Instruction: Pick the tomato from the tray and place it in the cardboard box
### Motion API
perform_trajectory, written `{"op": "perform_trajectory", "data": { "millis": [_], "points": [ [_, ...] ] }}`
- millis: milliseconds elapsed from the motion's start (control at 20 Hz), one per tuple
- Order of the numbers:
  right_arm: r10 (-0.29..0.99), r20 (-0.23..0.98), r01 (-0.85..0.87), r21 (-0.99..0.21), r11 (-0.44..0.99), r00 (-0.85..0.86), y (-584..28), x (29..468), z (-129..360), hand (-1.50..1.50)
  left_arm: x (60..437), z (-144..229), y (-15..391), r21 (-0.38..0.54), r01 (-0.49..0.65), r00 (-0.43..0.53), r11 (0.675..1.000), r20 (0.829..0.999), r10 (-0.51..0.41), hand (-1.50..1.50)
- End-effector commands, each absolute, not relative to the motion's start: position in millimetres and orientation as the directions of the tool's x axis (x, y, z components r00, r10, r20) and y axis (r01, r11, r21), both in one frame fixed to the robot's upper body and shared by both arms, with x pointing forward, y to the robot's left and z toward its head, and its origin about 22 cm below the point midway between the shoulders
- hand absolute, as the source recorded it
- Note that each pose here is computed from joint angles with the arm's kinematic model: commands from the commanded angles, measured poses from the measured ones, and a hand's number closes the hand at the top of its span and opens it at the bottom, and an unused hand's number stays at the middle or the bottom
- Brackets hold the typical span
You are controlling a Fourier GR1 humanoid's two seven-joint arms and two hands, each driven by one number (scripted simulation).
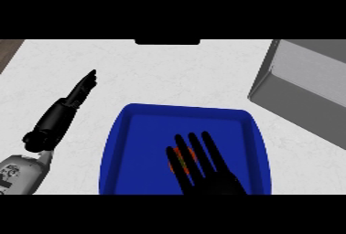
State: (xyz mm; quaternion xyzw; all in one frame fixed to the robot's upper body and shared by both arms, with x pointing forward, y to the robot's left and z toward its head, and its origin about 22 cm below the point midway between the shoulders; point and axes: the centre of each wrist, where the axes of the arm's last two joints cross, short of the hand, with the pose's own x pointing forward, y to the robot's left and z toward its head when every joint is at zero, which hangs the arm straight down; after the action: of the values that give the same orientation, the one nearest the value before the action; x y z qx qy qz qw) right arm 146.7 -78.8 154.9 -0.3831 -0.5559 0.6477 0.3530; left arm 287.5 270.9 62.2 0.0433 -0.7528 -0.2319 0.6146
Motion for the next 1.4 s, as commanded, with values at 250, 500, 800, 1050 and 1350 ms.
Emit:
{"op": "perform_trajectory", "data": {
  "millis": [250, 500, 800, 1050, 1350],
  "points": [
    [0.927, -0.228, -0.122, -0.954, -0.273, -0.297, -11, 122, 132, -1.50, 287, 65, 264, 0.387, 0.227, -0.235, 0.894, 0.912, -0.335, 0.00],
    [0.933, -0.238, -0.175, -0.941, -0.291, -0.271, 2, 130, 104, -1.50, 297, 69, 260, 0.389, 0.218, -0.238, 0.895, 0.911, -0.338, 0.00],
    [0.930, -0.297, -0.124, -0.936, -0.328, -0.218, 5, 134, 103, -1.50, 289, 65, 268, 0.391, 0.212, -0.247, 0.896, 0.908, -0.338, 0.00],
    [0.930, -0.316, -0.113, -0.934, -0.340, -0.189, 12, 142, 92, -1.50, 290, 60, 270, 0.404, 0.215, -0.243, 0.889, 0.904, -0.351, 0.00],
    [0.917, -0.363, -0.134, -0.913, -0.385, -0.165, 15, 151, 74, -1.50, 292, 71, 259, 0.401, 0.222, -0.257, 0.889, 0.903, -0.344, 0.00]
  ]
}}
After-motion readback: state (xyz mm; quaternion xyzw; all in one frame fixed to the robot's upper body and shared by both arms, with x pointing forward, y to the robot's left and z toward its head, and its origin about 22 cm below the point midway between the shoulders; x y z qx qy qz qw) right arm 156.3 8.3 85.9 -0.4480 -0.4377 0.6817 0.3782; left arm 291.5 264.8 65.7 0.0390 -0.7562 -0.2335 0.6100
